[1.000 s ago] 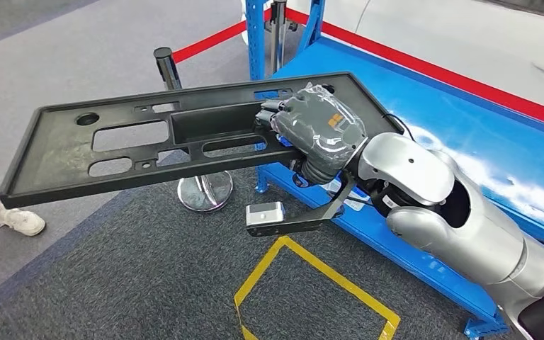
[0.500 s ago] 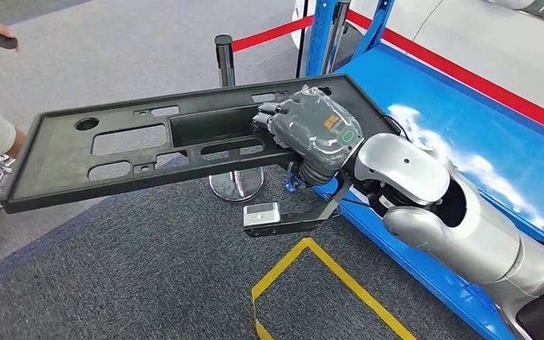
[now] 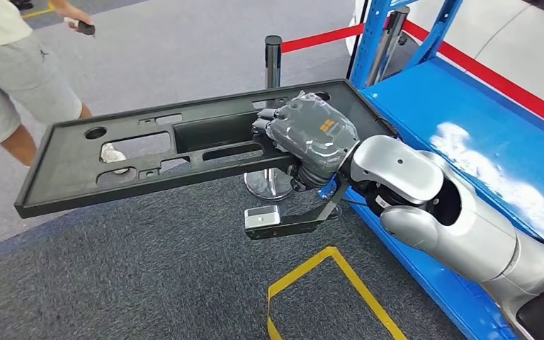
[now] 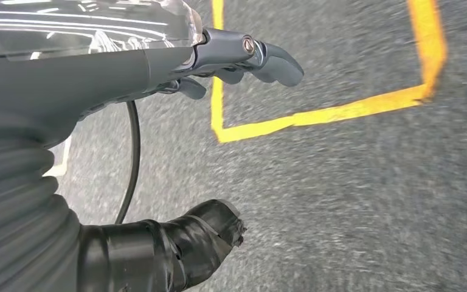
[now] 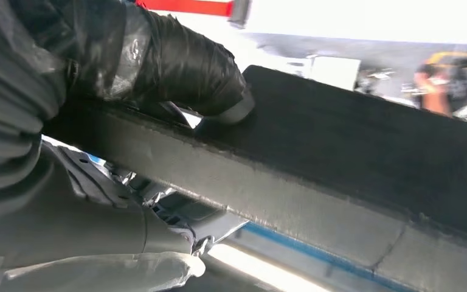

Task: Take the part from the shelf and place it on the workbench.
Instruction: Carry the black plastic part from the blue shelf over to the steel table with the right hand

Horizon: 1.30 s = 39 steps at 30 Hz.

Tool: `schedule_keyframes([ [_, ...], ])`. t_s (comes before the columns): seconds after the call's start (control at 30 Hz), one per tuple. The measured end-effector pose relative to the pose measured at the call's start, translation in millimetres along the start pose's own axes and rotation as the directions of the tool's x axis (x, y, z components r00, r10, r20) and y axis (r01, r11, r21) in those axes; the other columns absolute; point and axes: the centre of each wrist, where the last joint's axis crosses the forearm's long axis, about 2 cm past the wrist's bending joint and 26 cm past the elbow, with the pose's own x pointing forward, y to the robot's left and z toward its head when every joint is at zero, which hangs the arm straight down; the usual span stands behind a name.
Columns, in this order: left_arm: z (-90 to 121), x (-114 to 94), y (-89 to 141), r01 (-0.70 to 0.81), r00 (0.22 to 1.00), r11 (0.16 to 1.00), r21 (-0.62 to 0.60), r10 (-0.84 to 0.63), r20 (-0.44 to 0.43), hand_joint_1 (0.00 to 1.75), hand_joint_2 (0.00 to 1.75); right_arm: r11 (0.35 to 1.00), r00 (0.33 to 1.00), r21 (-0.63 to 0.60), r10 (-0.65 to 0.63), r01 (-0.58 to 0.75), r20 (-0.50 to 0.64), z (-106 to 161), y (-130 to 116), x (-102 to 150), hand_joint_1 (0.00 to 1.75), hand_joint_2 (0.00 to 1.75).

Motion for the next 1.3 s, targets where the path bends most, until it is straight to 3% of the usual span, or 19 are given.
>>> schedule_keyframes([
  [1.3,1.5,-3.2,0.0,0.031,1.0,0.999,-0.013,-0.031,-0.007,0.0,1.75,0.997,1.0,0.073,-0.015,0.016,-0.002,-4.5,17.9,1.6,1.75,1.75],
])
